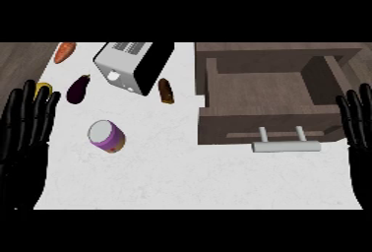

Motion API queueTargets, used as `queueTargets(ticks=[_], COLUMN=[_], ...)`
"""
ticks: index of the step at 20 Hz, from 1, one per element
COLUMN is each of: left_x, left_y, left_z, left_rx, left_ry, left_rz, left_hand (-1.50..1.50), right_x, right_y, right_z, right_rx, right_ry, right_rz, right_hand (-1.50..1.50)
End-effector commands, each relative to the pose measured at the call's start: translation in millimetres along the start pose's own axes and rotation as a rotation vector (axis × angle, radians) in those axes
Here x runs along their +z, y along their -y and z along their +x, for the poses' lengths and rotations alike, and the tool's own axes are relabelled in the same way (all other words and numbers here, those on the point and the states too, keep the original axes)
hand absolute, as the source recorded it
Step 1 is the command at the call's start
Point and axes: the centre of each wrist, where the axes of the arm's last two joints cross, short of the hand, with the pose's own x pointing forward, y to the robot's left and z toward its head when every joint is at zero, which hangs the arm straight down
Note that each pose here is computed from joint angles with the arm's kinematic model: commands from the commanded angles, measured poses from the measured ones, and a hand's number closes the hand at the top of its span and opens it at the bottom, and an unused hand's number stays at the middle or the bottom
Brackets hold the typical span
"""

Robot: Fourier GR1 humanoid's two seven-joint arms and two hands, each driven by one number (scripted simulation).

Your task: Pick up the can, place it into the drawer and close the drawer

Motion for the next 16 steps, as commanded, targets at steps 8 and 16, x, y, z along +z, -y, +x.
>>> queueTargets(ticks=[8,16], left_x=[7,4], left_y=[-34,-52], left_z=[-37,8], left_rx=[-0.015,-0.006], left_ry=[-0.369,-0.426], left_rz=[-0.007,-0.007], left_hand=[-1.5,-1.5], right_x=[17,32], right_y=[3,45], right_z=[-22,-2], right_rx=[-0.043,0.004], right_ry=[-0.261,-0.286], right_rz=[-0.156,-0.193], right_hand=[-1.5,-1.5])
